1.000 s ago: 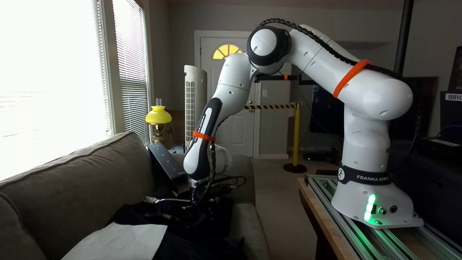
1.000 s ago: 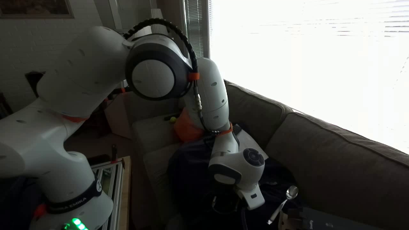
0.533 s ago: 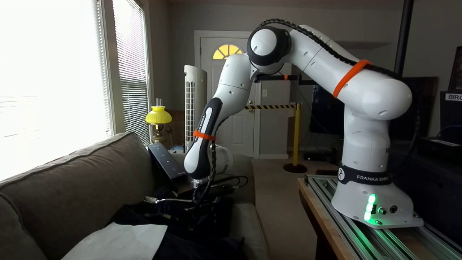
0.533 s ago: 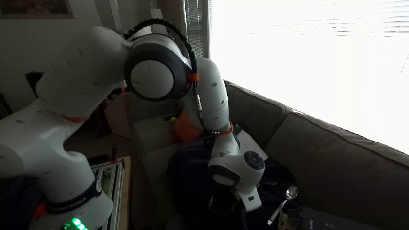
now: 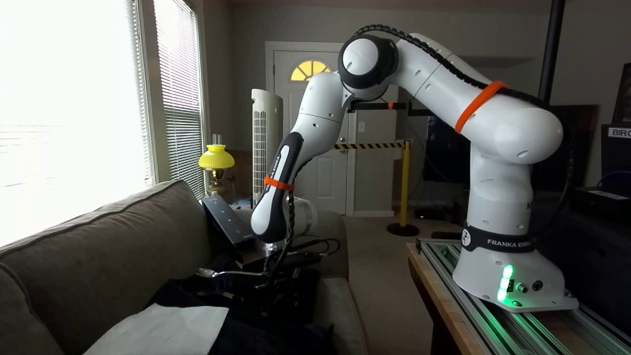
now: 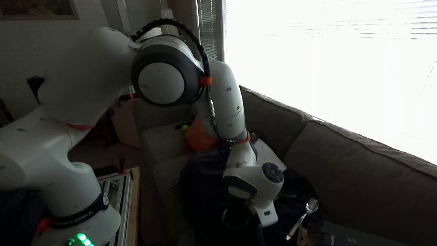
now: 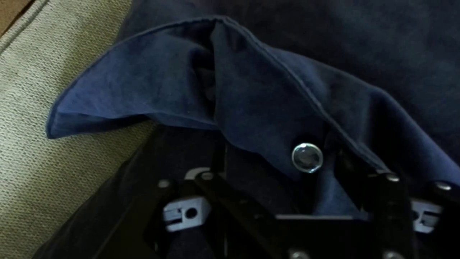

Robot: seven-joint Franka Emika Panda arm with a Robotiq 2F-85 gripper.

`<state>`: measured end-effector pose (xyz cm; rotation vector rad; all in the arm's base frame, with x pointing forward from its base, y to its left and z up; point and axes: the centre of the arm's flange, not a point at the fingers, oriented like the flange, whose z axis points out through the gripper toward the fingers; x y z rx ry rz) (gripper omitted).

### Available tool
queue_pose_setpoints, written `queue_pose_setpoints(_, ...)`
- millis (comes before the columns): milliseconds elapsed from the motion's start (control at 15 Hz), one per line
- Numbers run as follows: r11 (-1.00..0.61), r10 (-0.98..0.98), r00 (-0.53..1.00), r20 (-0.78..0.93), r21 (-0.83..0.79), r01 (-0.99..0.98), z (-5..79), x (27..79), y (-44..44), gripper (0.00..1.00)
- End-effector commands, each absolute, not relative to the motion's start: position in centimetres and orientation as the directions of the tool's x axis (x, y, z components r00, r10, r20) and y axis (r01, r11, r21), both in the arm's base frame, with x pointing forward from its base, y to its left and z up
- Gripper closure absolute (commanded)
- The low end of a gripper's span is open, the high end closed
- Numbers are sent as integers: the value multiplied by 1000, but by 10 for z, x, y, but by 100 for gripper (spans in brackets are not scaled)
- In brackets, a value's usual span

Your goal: Put the object on the black spoon

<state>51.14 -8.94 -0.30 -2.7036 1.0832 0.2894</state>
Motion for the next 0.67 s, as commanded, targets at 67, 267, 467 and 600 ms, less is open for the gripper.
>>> queue_pose_setpoints(67, -688, -668, 691, -278, -123, -715, -1, 509, -88, 20)
queue_pose_setpoints(267, -674, -678, 680, -279, -135, -727, 11, 503, -94, 14)
queue_pose_setpoints(467, -659, -688, 667, -286, -140, -739, 17, 497, -97, 20)
queue_pose_setpoints(600, -652, -693, 658, -294, -132, -746, 17, 493, -98, 15)
